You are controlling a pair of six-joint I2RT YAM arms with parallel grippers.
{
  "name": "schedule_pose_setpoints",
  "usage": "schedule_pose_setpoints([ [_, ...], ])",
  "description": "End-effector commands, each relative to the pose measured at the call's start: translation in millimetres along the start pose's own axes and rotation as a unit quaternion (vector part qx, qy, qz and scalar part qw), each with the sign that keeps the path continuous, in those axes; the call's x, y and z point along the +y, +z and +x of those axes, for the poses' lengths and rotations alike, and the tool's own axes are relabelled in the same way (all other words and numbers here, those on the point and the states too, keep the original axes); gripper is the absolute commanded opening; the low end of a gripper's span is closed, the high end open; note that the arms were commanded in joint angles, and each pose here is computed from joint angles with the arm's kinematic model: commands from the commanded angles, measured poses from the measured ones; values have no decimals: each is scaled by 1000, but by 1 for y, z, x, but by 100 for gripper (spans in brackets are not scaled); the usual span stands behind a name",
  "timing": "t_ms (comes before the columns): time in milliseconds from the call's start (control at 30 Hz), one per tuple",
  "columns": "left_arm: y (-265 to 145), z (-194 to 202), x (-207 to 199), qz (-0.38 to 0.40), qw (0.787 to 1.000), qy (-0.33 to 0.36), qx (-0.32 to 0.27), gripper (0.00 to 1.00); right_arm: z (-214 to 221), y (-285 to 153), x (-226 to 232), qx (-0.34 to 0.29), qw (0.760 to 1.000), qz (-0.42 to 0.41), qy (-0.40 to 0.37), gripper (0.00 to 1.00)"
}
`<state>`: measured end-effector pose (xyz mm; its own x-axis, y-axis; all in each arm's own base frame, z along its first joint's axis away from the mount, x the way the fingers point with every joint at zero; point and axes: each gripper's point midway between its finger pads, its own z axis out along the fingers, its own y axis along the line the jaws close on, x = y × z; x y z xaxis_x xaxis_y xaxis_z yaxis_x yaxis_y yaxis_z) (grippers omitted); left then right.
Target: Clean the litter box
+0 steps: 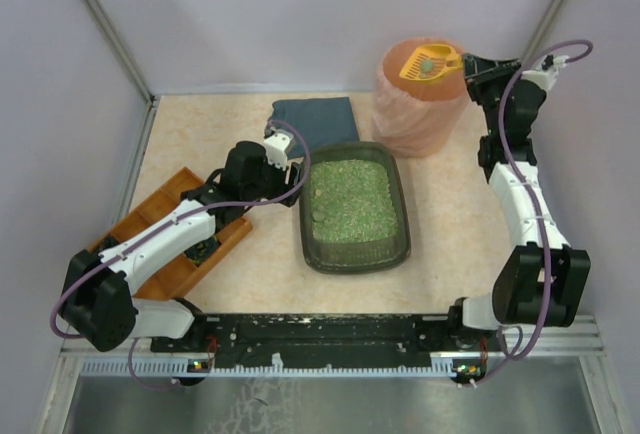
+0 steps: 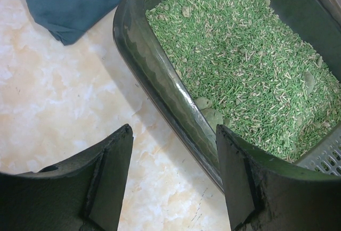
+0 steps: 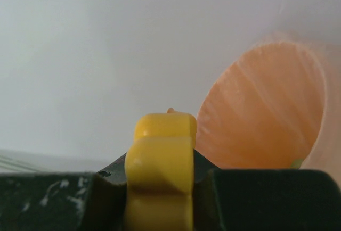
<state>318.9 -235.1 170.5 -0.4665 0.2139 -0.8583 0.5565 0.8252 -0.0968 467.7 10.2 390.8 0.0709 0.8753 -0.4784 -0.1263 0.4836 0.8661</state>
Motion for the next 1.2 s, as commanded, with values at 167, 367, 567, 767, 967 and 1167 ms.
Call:
schedule_pose_setpoints([
  [167, -1, -7, 2, -6, 1000, 3, -6, 70, -47, 42, 11, -42, 974, 43, -219, 0],
  [367, -1, -6, 2, -6, 1000, 3, -5, 70, -41, 58, 5, -23, 931, 94, -352, 0],
  [567, 0, -5, 2, -6, 1000, 3, -2, 70, -34, 59, 22, -29, 896, 99, -432, 0],
  [767, 1, -4, 2, -6, 1000, 3, 0, 70, -42, 43, 58, -40, 894, 66, -441, 0],
  [967, 3, -2, 1, -2, 1000, 4, 4, 69, -31, 0, 107, -15, 902, -43, -429, 0],
  [1167, 3, -1, 1, -1, 1000, 4, 5, 69, 12, -46, 135, 58, 905, -172, -384, 0],
])
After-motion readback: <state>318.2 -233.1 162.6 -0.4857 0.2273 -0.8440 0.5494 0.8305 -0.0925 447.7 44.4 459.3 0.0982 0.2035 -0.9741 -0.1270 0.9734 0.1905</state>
